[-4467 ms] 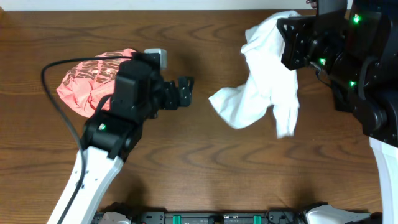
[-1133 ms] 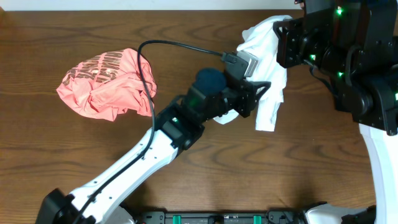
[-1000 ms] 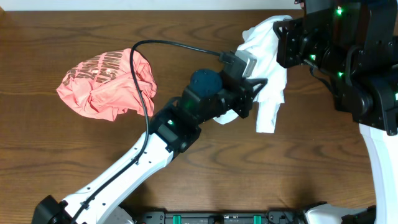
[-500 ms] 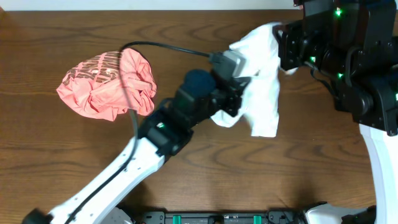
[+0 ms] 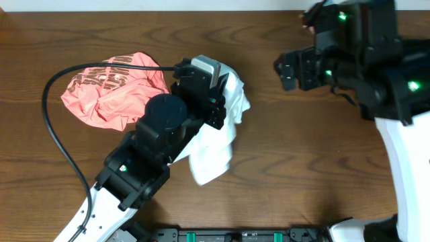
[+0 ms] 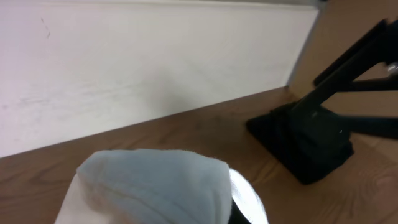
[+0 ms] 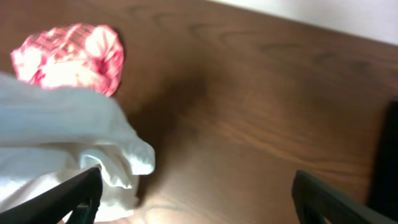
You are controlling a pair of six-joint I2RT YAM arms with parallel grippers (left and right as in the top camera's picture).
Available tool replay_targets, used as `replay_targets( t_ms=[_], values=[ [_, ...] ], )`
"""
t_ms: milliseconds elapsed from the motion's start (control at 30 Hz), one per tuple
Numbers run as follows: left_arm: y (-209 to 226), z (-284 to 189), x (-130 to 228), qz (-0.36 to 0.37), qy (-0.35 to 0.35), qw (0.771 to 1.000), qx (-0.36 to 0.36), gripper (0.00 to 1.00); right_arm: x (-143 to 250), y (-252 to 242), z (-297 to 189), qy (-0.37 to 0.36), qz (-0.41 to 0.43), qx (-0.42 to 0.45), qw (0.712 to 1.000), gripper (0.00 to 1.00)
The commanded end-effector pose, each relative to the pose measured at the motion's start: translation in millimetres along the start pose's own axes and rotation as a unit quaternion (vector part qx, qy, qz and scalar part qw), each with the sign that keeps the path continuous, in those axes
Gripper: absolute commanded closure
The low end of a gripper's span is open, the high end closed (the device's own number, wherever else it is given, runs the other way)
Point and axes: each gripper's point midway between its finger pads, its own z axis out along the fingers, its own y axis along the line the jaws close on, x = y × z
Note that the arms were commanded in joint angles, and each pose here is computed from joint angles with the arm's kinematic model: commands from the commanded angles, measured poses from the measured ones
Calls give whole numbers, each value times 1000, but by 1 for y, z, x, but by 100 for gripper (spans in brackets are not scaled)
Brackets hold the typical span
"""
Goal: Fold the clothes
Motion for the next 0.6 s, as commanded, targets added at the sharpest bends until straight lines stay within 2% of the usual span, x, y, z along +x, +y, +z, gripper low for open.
replay_targets(
  t_ms=[0,267,567],
  values=[
    [6,5,1,12,1,1000,-15,94,11,19,21,32,-12,-68,997,4],
    [27,10,2,-8,-3,997,-77,94,7,43,55,1,-12,-154,988,9],
    [61,10,2,-60,-20,985,-159,94,-4,48,88,-42,36,-196,979,16]
  ],
)
